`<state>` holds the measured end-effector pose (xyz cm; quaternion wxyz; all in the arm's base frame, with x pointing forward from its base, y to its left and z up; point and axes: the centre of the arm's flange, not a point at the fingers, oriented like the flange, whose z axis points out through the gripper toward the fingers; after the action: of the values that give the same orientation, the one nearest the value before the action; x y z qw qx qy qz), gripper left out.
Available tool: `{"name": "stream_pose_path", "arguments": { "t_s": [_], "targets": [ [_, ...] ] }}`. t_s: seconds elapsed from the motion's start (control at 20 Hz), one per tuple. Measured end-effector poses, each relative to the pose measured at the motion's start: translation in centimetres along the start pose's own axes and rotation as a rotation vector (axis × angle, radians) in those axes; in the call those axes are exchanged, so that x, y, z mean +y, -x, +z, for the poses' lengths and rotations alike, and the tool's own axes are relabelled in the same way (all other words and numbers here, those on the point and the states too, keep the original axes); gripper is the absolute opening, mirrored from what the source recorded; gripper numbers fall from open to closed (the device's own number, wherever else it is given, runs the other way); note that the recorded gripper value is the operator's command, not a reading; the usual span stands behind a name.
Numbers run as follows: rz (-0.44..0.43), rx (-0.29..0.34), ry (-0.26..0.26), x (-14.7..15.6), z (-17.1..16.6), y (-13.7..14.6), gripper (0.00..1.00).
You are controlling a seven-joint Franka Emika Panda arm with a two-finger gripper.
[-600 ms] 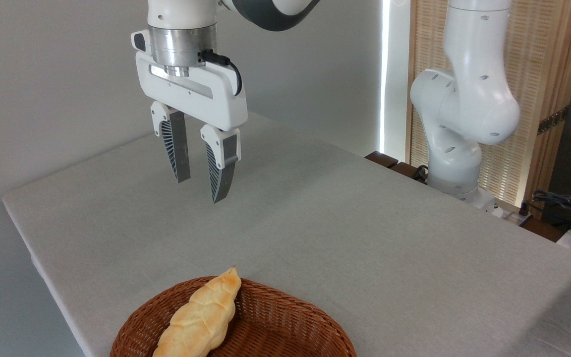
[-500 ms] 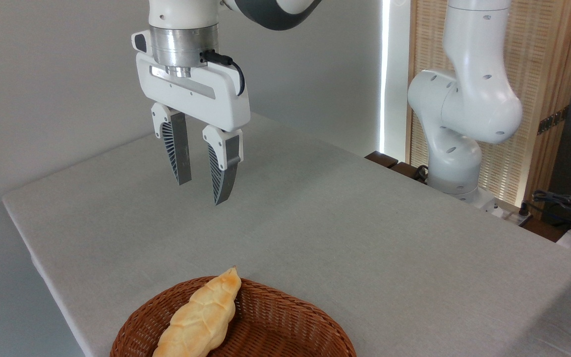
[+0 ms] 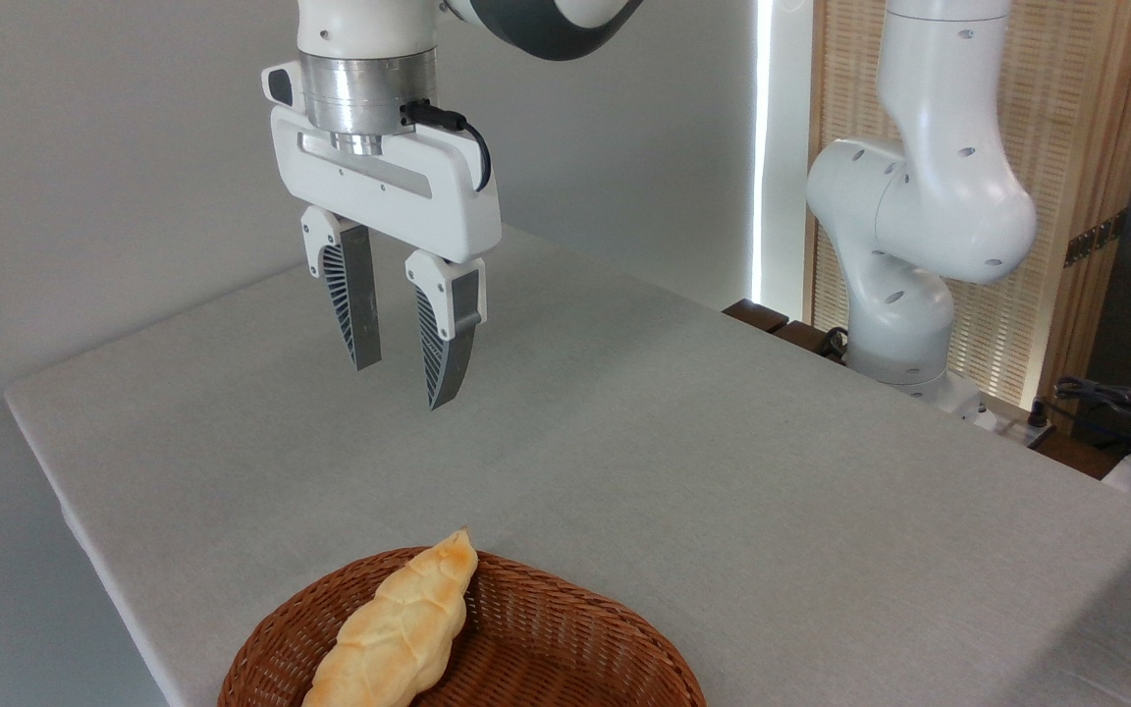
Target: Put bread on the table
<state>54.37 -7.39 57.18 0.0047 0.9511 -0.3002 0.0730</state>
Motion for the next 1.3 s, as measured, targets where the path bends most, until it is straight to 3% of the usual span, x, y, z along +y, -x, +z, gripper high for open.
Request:
{"name": "stream_pose_path", "arguments": {
  "t_s": [0.25, 0.9, 1.3],
  "targets": [
    [-0.015, 0.024, -0.015, -0.9, -0.2, 0.1, 1.00],
    [-0.220, 0.223, -0.160, -9.9, 4.5, 1.7, 1.00],
    [-0.221, 0.210, -0.162, -10.6, 8.6, 2.0, 1.00]
  ]
}}
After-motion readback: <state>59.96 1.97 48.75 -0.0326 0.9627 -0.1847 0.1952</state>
